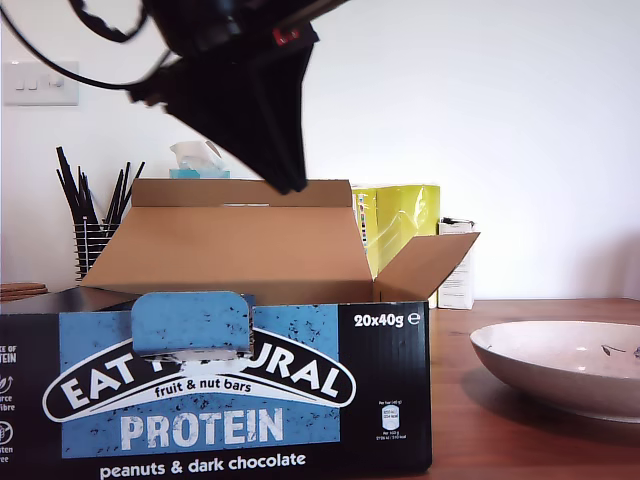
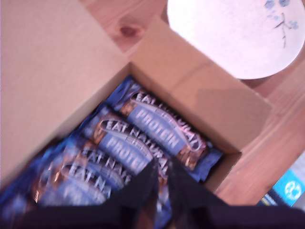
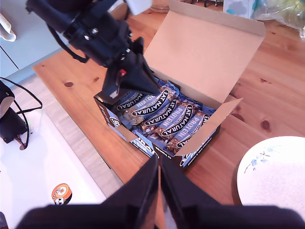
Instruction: Spread the side flaps of the carton box of snackbars
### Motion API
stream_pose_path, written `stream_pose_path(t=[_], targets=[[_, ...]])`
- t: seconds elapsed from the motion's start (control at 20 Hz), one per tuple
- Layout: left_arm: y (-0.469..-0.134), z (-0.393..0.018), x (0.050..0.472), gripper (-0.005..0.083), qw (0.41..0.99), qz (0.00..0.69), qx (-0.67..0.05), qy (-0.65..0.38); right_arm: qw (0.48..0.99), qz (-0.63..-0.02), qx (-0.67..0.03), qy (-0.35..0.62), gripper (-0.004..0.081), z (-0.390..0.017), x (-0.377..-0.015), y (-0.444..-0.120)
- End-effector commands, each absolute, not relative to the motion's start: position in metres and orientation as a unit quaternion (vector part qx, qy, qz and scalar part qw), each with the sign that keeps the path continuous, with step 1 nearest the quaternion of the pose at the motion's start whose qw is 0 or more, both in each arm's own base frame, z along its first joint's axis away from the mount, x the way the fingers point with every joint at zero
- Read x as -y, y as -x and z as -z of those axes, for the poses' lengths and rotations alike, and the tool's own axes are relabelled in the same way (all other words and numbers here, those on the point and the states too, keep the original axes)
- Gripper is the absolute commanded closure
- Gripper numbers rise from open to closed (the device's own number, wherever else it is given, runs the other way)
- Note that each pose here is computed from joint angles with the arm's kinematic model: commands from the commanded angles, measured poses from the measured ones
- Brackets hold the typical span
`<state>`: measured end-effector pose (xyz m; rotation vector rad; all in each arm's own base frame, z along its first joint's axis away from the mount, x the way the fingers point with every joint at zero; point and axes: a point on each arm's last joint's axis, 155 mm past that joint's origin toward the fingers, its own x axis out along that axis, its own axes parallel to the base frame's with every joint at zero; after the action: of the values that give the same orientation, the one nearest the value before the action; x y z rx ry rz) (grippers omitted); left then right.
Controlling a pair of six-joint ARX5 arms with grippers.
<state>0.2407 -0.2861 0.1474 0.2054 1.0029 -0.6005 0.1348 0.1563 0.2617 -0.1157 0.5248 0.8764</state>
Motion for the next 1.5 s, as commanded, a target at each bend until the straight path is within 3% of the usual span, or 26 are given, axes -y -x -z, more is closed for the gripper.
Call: stream_pose_path(t=[0.0, 0.05, 0.1, 0.3, 0.6, 0.85, 1.45], targets=[[-0.241, -0.156, 0.274, 0.0278, 0.834, 0.235, -0.493, -0.072, 0.872, -0.423, -0.241, 0.057, 0.0783, -0.267, -0.157, -0.134], [-0.238, -0.159, 0.264, 0.0166, 0.832, 0.206, -0.512, -0.06, 0.872, -0.423, -0.241, 0.057, 0.0783, -0.267, -0.157, -0.134], [-0.236, -0.16, 0.256, 0.0111, 0.827, 0.182, -0.529, -0.058, 0.872, -0.423, -0.241, 0.057, 0.0783, -0.267, -0.157, -0.134], [-0.237, -0.156, 0.212, 0.0108, 0.817, 0.079, -0.562, -0.102, 0.872, -0.423, -0.24, 0.057, 0.0783, -0.267, -0.157, -0.134], [-0.234, -0.143, 0.199, 0.0108, 0.799, 0.054, -0.585, -0.128, 0.872, -0.423, -0.241, 0.058, 0.0783, -0.267, -0.157, -0.134], [-0.236, -0.122, 0.169, 0.0091, 0.767, -0.019, -0.624, -0.144, 0.871, -0.426, -0.237, 0.066, 0.0783, -0.266, -0.157, -0.134], [-0.257, -0.097, 0.158, 0.0091, 0.758, -0.067, -0.633, -0.142, 0.87, -0.429, -0.231, 0.08, 0.0783, -0.266, -0.157, -0.134]])
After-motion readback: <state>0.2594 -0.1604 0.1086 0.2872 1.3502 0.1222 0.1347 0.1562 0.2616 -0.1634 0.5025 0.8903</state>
